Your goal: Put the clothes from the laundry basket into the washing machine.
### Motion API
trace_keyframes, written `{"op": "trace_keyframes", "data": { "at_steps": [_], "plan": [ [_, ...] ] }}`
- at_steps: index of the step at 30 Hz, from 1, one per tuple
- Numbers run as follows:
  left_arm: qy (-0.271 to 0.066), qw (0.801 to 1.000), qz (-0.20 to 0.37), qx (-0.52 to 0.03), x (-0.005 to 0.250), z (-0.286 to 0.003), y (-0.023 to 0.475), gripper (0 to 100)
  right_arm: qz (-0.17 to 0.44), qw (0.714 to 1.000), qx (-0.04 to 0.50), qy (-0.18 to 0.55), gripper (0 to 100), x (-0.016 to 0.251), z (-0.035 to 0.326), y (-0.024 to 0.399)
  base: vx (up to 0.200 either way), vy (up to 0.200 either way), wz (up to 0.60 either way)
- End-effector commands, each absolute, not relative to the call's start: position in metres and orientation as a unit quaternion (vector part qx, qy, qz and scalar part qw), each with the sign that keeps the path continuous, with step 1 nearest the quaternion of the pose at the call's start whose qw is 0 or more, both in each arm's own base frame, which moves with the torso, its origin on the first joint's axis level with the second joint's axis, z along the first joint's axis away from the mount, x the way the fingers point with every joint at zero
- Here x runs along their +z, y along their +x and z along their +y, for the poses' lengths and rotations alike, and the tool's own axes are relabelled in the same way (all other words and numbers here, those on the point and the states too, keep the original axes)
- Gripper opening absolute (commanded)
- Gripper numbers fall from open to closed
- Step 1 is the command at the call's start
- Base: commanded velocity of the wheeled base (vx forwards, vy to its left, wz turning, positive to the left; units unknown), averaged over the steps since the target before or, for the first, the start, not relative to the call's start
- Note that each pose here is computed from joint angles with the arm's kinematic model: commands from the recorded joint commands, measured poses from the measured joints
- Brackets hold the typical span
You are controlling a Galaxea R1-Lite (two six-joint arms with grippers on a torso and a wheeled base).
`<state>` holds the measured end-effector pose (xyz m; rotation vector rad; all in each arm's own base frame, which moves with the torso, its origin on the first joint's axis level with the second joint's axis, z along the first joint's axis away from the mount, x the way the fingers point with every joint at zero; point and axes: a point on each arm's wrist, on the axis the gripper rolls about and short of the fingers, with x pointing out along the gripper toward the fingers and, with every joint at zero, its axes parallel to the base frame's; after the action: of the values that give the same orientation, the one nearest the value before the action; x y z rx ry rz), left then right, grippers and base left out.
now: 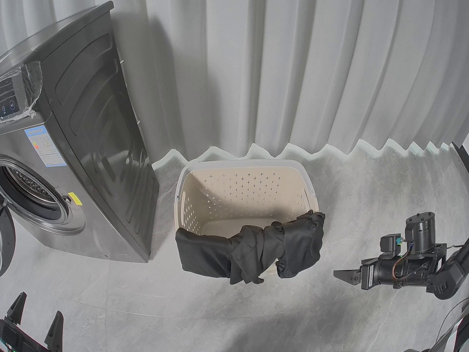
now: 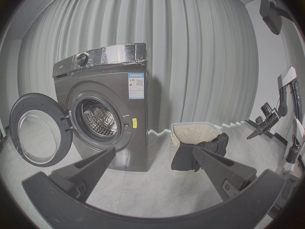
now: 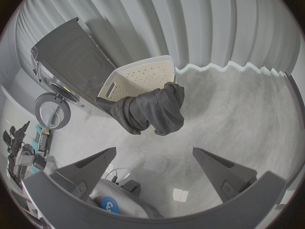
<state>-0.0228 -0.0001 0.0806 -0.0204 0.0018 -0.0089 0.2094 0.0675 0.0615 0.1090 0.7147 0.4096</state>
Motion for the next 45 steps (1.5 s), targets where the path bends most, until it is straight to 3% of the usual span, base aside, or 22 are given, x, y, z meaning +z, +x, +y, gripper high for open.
{"op": "trace_keyframes", "data": {
  "at_steps": [1, 11, 33, 45],
  "plan": [
    [-0.011, 1.0, 0.001, -0.005, 0.075, 0.0, -0.023, 100, 0.371, 0.906, 0.196, 0.052, 100, 0.041, 0.073, 0.225, 0.0, 0.0, 0.0],
    [-0.012, 1.0, 0.001, -0.005, 0.075, 0.0, -0.023, 100, 0.369, 0.903, 0.213, 0.062, 100, 0.021, 0.094, 0.245, 0.0, 0.0, 0.0],
    [-0.009, 1.0, 0.001, -0.004, 0.075, 0.0, -0.023, 100, 0.36, 0.902, 0.231, 0.057, 100, -0.013, 0.109, 0.249, 0.027, 0.0, 0.0],
    [-0.009, 1.0, 0.0, -0.005, 0.076, 0.0, -0.023, 100, 0.315, 0.914, 0.248, 0.061, 100, -0.022, 0.119, 0.262, 0.0, 0.0, 0.0]
  ]
}}
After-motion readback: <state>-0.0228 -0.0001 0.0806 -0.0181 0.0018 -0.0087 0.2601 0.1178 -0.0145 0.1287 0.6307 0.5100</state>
